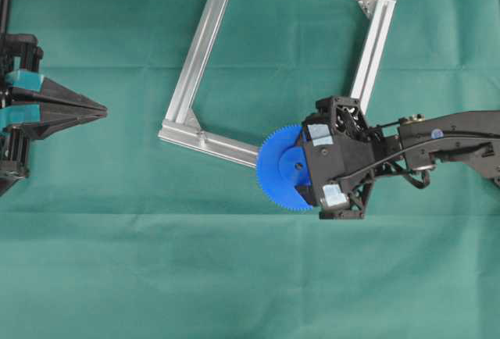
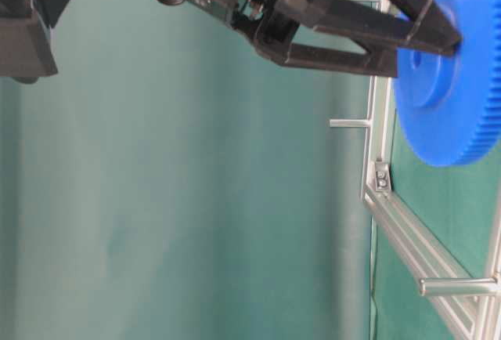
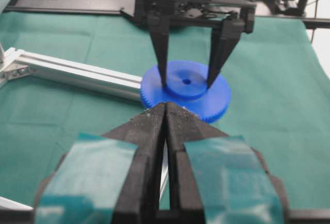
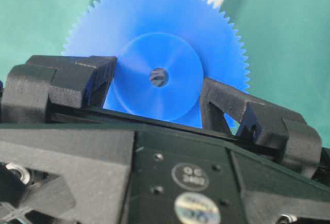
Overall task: Find the location of the shaft and insert the gear.
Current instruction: 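Lower the gear with the right gripper, sliding its hole onto the shaft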
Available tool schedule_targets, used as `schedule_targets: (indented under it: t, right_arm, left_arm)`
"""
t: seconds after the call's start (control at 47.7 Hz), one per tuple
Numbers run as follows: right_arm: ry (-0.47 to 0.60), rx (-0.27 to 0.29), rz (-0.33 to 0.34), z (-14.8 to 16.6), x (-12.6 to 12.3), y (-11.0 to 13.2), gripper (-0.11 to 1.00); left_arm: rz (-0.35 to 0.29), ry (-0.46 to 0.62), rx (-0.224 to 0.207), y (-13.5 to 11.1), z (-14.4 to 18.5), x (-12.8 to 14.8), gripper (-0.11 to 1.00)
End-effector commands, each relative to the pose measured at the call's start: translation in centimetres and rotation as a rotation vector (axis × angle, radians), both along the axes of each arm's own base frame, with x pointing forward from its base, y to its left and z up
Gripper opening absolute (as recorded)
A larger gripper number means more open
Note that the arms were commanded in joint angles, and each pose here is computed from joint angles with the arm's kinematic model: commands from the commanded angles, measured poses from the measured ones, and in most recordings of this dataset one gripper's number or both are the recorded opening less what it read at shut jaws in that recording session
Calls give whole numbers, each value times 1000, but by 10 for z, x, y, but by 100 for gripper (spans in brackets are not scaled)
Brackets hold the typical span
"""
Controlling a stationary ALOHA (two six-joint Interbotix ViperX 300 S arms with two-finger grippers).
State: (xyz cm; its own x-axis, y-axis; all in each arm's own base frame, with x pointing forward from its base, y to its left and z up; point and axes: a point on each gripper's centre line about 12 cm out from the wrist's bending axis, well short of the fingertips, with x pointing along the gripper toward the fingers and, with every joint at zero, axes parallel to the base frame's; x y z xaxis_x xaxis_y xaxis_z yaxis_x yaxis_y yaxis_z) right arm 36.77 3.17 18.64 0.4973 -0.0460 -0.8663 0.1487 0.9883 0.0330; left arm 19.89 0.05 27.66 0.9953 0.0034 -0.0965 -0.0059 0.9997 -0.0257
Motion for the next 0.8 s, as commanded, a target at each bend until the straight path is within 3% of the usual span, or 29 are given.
schedule_targets:
  t: [0.0, 0.775]
  right_arm:
    - [-28, -6, -8, 8, 4, -5, 68]
    - [2, 1, -47, -1, -15, -14, 68]
  left_arm:
    - [2, -14, -1, 0, 7, 2, 1]
    - [2, -11, -3, 0, 7, 2, 1]
